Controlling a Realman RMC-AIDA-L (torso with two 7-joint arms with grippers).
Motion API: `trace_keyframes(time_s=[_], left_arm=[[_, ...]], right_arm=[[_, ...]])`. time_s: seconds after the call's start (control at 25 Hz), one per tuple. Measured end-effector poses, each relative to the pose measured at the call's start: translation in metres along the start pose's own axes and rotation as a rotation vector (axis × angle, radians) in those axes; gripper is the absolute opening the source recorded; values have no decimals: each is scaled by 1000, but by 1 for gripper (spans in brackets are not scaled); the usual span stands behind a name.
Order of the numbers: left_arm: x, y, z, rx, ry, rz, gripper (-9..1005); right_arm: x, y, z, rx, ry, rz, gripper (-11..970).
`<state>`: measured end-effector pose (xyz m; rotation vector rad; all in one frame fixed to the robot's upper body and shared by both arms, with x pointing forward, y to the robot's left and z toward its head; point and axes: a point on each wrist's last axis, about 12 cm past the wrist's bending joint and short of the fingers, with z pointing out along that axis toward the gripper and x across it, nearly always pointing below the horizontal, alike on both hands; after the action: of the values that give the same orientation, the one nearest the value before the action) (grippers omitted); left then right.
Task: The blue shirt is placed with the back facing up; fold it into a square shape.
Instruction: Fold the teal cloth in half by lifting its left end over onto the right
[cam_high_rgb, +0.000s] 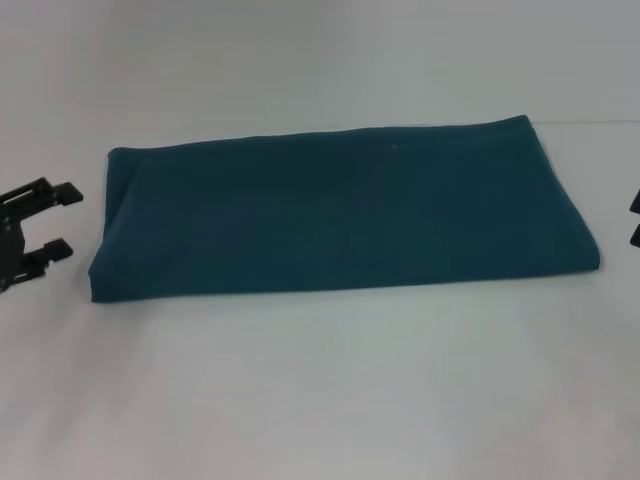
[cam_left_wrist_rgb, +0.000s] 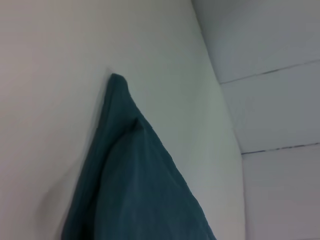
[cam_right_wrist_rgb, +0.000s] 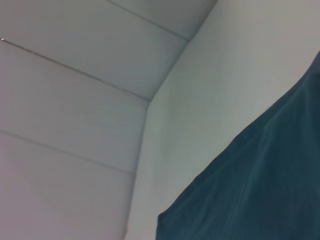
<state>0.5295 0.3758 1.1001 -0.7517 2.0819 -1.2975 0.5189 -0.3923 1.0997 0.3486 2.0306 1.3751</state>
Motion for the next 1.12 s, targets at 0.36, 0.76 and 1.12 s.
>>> trace_keyframes(time_s=[0.36,0.76,1.12], left_arm=[[12,21,7,-25,10,-143,837],[18,36,16,-81,-39,-223,830],[19,42,22,-138,-50,-201,823]], right_arm=[[-1,6,20,26,129,-53,739],[1,9,28,11,144,-73,737],[3,8,29,14,162,-83,735]])
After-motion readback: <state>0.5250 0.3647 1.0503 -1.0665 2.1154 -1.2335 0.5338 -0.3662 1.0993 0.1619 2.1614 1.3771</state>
